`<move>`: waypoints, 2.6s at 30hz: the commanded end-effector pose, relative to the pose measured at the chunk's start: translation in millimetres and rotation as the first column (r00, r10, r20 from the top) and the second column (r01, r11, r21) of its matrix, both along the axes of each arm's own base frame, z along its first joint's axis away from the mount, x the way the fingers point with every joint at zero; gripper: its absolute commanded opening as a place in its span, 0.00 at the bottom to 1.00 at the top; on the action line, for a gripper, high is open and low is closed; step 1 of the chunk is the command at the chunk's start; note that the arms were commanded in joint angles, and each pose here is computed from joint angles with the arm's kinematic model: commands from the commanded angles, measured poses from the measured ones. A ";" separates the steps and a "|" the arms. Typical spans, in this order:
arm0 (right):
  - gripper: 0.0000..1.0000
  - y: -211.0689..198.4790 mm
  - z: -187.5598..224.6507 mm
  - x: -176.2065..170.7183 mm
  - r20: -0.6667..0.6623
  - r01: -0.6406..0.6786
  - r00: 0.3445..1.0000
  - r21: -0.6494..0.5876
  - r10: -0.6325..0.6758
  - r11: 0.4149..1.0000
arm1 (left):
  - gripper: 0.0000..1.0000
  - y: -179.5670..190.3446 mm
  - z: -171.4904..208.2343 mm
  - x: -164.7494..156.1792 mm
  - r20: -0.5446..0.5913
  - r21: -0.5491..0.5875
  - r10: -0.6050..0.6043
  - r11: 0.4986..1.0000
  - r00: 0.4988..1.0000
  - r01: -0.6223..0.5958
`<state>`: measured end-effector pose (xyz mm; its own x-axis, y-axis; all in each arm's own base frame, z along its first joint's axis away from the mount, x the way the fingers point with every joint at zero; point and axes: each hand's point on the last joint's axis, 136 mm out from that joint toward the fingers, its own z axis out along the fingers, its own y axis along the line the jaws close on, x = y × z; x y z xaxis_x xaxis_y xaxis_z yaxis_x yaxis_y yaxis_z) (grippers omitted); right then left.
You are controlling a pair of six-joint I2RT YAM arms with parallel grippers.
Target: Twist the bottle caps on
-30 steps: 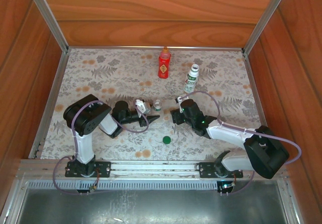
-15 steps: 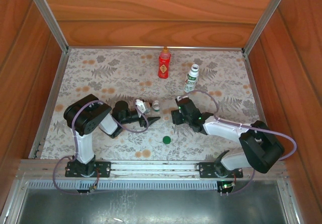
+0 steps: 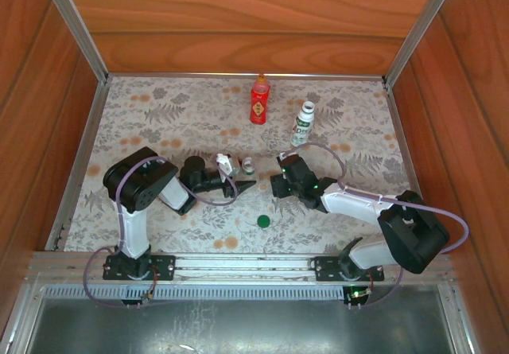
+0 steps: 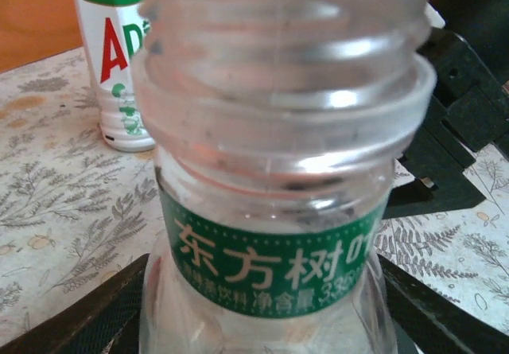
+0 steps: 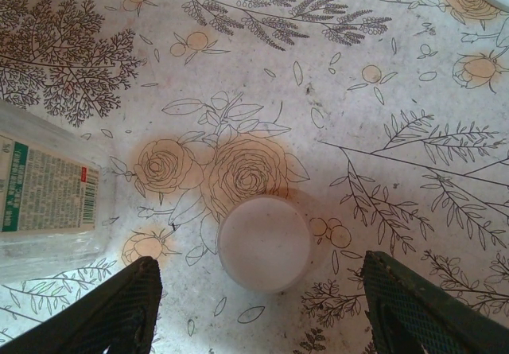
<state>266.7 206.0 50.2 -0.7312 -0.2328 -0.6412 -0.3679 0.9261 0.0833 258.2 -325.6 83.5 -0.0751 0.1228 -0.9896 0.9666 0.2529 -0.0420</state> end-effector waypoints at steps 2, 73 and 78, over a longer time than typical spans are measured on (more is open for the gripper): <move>0.71 -2.0 3.0 1.2 -0.007 0.017 1.000 0.006 -0.017 1.000 | 0.63 -3.7 0.8 -7.3 -0.001 -0.013 -0.038 0.999 0.999 0.038; 0.41 95.0 151.3 -22.0 -0.002 -0.329 0.944 0.025 0.329 0.944 | 0.60 -4.5 -6.8 -8.3 -0.011 -0.001 -0.046 0.999 0.999 0.046; 0.41 102.8 140.6 -18.7 -0.010 -0.339 0.941 0.022 0.339 0.940 | 0.60 -4.9 -8.2 -8.4 -0.014 0.001 -0.048 0.999 0.999 0.048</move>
<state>250.5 304.6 194.1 -0.6284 -0.4288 -0.6490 -0.6371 0.7624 0.1132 255.4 -326.2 82.3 -0.0666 0.1176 -0.9908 0.9705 0.2382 -0.0369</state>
